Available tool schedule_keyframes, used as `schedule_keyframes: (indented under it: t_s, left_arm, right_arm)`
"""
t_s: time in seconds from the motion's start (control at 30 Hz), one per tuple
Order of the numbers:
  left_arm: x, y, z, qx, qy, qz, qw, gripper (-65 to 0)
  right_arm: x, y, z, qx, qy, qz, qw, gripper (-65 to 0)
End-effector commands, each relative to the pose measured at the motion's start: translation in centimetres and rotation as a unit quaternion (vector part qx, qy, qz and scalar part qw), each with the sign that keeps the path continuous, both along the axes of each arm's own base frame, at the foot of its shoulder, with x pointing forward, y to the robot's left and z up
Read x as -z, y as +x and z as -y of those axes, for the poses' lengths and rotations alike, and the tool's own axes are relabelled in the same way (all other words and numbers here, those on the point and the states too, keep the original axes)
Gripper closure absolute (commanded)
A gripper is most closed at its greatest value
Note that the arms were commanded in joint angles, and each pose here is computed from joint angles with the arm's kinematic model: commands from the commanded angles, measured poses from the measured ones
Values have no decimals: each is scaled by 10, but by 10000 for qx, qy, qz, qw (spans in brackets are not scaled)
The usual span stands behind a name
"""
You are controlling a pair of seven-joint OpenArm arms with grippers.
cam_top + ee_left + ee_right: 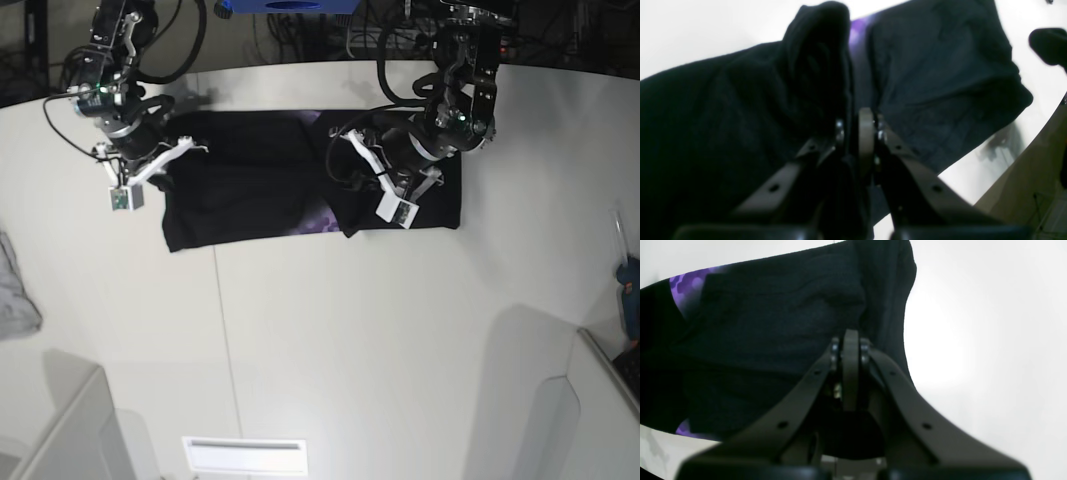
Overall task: Fold the T-shirt properly
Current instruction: 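Grasp the strip end with the left gripper and fold it toward the right gripper, then open the left gripper and raise it away from the folded shirt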
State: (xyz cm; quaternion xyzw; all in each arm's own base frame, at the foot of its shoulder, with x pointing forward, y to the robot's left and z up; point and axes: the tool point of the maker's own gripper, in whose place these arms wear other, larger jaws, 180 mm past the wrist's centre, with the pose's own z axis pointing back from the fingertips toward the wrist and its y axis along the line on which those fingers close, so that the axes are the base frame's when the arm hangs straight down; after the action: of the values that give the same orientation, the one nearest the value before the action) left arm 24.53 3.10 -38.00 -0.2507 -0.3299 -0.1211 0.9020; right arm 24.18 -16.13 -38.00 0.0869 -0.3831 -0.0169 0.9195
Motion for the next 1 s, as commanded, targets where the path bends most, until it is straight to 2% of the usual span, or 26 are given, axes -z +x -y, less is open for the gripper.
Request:
schedule_keyframes:
  t_s: [0.0,0.27,0.47,0.57,0.67,0.73,0.8,0.83,0.9,0.97]
  left_arm:
    - [-11,7,4,-17,-146,198,9997,0]
    - [-11,7,5,-10,-148,197,9997,0]
    - [-13,8,6,-16,-167,218,9996,-351]
    - [-15,9,12,-45,-278,226,9993,-448]
    - [-20,12,19,-30,-355,284,9990,-481]
    - [-22,13,16,-62,-343,311,9989,-477]
    - [-27,14,11,-119,-330,394,9986,-461]
    - [-30,15,5,-181,-295,449,9984,-418]
    - [-26,11,-23,-406,-53,427,9982,-248]
    - [-24,9,-50,-659,143,425,9968,-21]
  right_arm:
    - [-10,6,1,18,5,222,9998,0]
    - [-10,6,1,18,5,222,9998,0]
    - [-10,7,1,17,5,222,9998,0]
    - [-10,7,1,16,4,215,9998,0]
    - [-10,7,1,16,12,217,9998,0]
    - [-10,7,1,16,12,217,9998,0]
    - [-10,6,1,7,11,211,9998,-137]
    - [-10,6,1,7,11,211,9998,-215]
    - [-8,5,0,-17,3,99,9999,-368]
    - [-7,7,1,-40,-11,-31,10000,-465]
